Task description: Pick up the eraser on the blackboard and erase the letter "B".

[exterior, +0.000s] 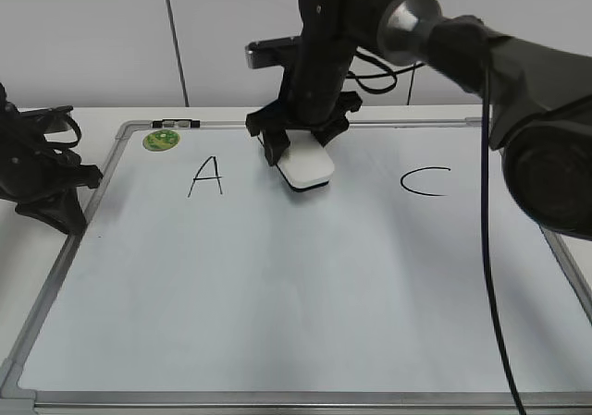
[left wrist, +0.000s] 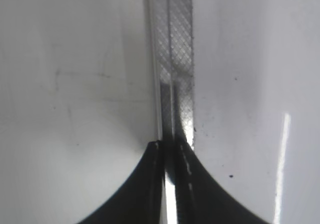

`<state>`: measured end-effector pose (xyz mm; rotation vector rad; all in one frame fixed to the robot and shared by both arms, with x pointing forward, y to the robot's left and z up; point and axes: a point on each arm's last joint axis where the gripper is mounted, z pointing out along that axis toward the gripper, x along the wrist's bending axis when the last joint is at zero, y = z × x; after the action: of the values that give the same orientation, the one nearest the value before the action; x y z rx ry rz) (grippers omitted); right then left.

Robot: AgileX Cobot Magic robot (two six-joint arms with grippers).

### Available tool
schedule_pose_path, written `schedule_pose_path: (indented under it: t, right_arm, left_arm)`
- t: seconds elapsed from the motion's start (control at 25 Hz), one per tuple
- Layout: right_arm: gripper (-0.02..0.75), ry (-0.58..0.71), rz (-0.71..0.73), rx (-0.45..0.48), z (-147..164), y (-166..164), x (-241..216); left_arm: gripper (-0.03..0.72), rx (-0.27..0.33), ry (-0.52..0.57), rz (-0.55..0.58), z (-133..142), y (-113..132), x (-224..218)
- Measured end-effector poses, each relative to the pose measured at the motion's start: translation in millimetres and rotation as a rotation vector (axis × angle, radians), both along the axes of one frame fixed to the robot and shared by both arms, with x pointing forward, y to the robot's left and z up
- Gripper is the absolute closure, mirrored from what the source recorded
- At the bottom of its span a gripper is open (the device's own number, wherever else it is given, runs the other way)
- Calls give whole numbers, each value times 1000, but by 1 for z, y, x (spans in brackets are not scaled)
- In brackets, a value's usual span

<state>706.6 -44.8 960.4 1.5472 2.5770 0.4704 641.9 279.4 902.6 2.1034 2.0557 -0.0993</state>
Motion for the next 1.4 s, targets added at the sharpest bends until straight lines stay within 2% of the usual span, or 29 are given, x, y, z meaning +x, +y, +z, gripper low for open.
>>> schedule_pose_path:
  t: [0.4,0.6,0.96,1.16,1.4]
  right_arm:
    - [181,-198,9,21,103,-17,-18]
    - [181,-232,16,-17,129,-30,-34]
    - [182,-149,31,-197,126,-66,-76]
    - [182,-81,-28,-214,121,-98,-90]
    - [182,-40,-154,-216,128,-156,-110]
  left_arm:
    - [677,-1,6,-1,0,0,-1]
    - [676,-1,11,-2,0,0,-1]
    - [676,-4,15,-2,0,0,-1]
    - [676,-5,17,-1,0,0,-2]
    - [674,-5,18,-2,0,0,-2]
